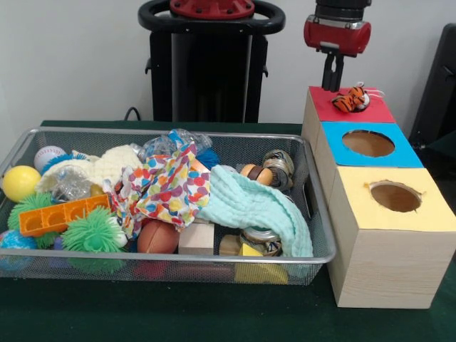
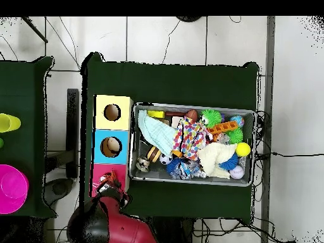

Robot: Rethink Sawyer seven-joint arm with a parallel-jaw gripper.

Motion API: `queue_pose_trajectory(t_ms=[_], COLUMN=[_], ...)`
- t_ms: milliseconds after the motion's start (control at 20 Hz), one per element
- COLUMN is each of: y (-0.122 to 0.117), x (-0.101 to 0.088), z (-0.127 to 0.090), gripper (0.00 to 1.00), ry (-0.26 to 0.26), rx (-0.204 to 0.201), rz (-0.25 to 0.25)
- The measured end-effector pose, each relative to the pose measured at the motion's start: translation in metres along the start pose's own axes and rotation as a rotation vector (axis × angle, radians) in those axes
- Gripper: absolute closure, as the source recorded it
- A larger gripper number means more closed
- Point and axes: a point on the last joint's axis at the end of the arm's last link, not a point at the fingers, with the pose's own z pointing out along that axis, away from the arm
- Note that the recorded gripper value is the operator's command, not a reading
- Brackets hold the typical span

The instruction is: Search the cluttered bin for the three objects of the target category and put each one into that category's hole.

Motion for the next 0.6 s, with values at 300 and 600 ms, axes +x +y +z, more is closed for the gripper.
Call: queue_pose_trajectory(t_ms=[300,600], y=[0.010,0.015], x=[0.019,0.031], z=[-0.004,-0.009], gripper=[1.00,1.00], ry=[0.000,-0.009], rx=[-0.010,-0.015], rz=[-0.046,-0.071])
